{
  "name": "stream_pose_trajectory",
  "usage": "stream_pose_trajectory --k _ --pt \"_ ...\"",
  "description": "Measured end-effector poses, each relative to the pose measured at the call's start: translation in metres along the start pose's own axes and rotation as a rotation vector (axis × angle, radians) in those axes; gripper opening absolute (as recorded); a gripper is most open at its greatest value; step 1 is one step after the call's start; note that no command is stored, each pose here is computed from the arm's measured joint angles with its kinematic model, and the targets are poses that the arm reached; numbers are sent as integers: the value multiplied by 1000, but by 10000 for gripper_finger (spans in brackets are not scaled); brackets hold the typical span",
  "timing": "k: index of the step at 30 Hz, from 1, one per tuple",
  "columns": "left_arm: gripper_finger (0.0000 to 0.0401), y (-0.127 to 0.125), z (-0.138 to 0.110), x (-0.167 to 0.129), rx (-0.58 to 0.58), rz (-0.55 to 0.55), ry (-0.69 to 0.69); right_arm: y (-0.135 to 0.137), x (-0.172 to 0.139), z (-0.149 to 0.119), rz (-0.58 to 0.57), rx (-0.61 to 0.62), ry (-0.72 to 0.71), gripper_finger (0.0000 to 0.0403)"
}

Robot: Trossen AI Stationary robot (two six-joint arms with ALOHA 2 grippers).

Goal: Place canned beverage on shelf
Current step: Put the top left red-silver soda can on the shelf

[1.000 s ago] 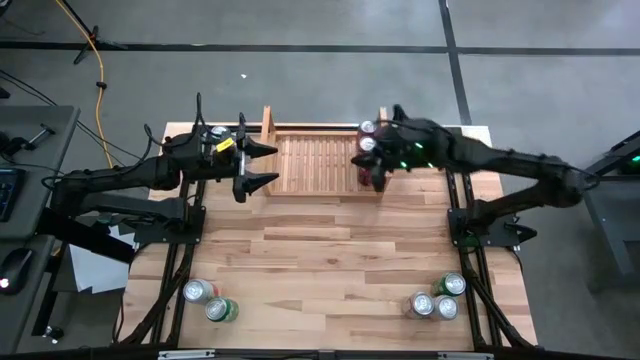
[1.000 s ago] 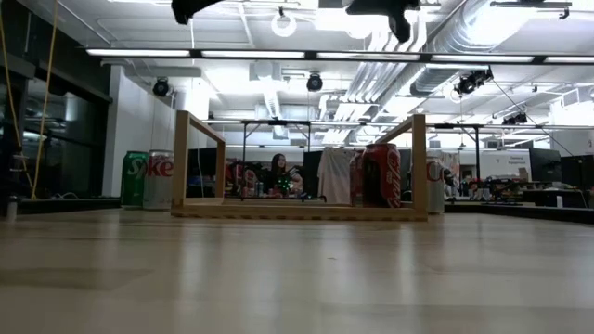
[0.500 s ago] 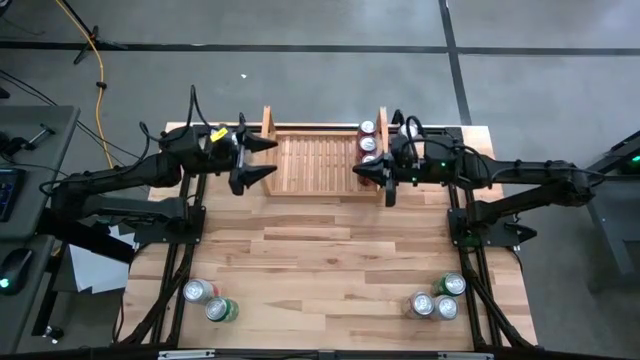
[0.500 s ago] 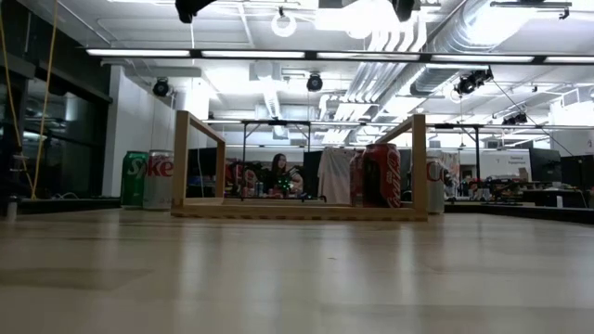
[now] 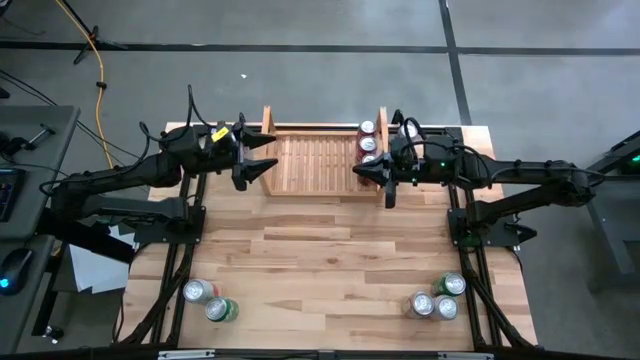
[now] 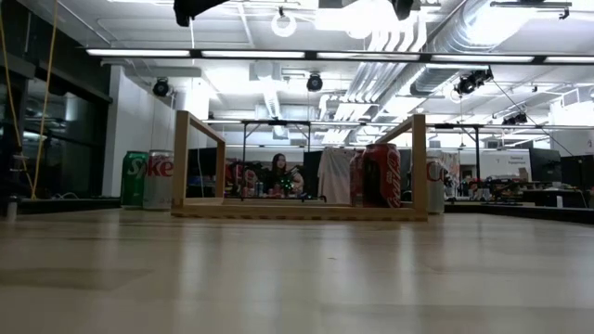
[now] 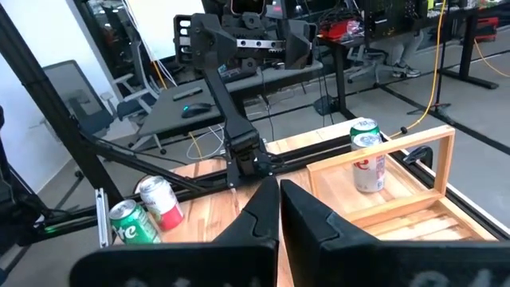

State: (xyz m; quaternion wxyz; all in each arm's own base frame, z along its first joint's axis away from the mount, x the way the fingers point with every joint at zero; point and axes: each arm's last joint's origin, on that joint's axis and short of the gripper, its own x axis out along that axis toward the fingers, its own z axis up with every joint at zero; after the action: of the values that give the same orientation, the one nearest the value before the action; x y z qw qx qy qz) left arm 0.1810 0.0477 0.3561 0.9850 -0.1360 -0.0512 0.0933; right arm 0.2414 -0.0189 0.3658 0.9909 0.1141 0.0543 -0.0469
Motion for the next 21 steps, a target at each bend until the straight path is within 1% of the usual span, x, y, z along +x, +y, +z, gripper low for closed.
stream_pose_trajectory --k 7,12,14,16,17,19,21 --pt "365 0 0 0 1 2 2 0 0 0 -2 1 3 0" --pt "365 1 -1 0 9 16 10 -1 0 -1 -27 1 4 1" --pt "365 2 -2 0 7 38 15 -2 0 -1 -50 1 7 1" --pt "365 3 -3 0 -23 92 19 -2 0 -2 -66 1 11 1" --pt "365 5 -3 -1 -44 142 35 -2 0 -2 -72 0 11 1" --pt "365 11 1 -4 -60 276 86 -3 0 -2 -79 1 8 1" --pt "365 19 11 -6 -45 415 157 -3 0 -2 -92 0 6 1"
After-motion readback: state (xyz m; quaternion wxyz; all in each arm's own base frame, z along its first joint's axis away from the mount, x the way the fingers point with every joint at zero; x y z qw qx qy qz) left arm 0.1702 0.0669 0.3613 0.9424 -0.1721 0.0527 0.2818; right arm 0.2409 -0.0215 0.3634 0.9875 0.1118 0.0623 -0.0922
